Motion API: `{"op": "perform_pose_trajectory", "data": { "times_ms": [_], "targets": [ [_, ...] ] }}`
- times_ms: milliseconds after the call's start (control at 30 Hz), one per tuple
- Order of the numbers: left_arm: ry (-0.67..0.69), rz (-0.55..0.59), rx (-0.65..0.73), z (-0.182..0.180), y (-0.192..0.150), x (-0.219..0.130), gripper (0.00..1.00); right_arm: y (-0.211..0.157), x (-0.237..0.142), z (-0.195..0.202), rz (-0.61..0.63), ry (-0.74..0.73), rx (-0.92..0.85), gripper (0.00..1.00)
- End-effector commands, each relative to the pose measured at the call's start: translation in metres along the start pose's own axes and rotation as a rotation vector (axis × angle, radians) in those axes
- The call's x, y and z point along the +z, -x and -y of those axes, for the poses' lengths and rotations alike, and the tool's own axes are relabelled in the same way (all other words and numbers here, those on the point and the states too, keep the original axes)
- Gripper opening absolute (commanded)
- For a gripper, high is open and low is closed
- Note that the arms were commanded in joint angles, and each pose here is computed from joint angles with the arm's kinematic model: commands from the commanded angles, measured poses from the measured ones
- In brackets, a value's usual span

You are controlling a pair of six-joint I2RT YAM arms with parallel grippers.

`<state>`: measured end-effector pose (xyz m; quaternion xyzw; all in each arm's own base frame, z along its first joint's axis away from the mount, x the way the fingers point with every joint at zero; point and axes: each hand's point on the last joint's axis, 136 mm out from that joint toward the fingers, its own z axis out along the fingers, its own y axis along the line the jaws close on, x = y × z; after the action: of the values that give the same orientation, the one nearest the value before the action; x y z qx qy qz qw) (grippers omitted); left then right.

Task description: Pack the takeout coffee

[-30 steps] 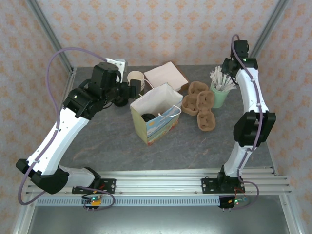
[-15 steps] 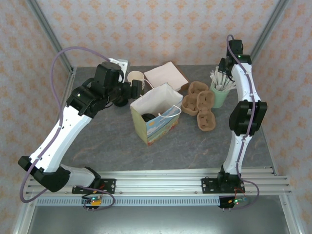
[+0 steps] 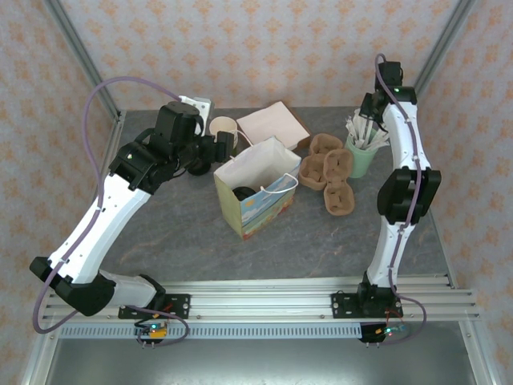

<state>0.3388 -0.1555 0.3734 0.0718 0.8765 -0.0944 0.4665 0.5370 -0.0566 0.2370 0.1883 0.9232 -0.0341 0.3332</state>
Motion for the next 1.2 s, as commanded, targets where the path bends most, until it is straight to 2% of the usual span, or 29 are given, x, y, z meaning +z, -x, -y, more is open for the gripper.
{"op": "perform_pose_trajectory", "data": {
  "times_ms": [0, 367, 533, 867, 1167],
  "targets": [
    [-0.004, 0.012, 0.018, 0.000, 0.004, -0.004, 0.87, 0.019, -0.052, 0.010, 0.079, -0.003, 0.001, 0.10],
    [-0.006, 0.011, 0.023, -0.001, 0.000, -0.006, 0.87, 0.018, -0.096, 0.020, 0.142, 0.002, 0.017, 0.11],
    [-0.012, 0.006, 0.028, 0.000, -0.003, -0.005, 0.87, 0.013, -0.111, 0.016, 0.158, 0.058, 0.042, 0.12],
    [-0.009, 0.002, 0.045, -0.001, -0.006, -0.003, 0.87, -0.009, -0.082, 0.006, 0.047, 0.136, 0.074, 0.17],
    [-0.004, 0.003, 0.051, -0.002, -0.006, -0.003, 0.87, -0.012, -0.070, -0.001, 0.015, 0.164, 0.078, 0.22]
  ]
}}
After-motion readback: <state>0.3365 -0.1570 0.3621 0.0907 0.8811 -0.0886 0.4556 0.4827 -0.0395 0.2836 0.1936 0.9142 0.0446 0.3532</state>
